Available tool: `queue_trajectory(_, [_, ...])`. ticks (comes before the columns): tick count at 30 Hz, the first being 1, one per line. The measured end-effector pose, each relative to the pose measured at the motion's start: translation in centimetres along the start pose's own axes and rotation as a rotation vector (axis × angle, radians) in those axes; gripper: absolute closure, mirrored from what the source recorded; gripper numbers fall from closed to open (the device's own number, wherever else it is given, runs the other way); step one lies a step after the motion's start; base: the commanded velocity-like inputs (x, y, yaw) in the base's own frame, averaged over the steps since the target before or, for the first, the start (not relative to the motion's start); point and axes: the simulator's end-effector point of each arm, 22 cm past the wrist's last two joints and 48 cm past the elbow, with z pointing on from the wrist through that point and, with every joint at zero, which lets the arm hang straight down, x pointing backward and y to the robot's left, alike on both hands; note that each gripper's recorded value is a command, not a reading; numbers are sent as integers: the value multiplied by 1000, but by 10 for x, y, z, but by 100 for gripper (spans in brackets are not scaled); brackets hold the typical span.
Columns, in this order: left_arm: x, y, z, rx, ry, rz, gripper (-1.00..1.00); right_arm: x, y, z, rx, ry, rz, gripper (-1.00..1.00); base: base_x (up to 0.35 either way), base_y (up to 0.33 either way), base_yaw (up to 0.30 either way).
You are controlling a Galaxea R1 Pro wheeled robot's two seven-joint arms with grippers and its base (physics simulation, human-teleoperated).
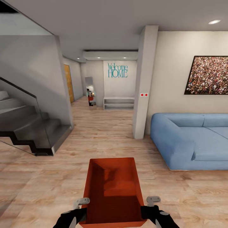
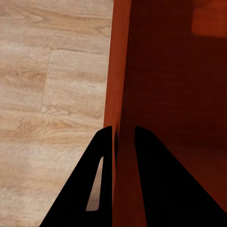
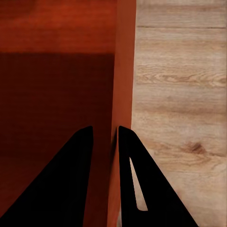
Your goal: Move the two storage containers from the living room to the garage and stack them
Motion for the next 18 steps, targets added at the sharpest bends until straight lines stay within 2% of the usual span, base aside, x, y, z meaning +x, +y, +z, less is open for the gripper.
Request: queue_trajectory(18, [-2,0,-1,1,-4,0,100,-2,0,-1,0,-4,-1,100,327,0,0])
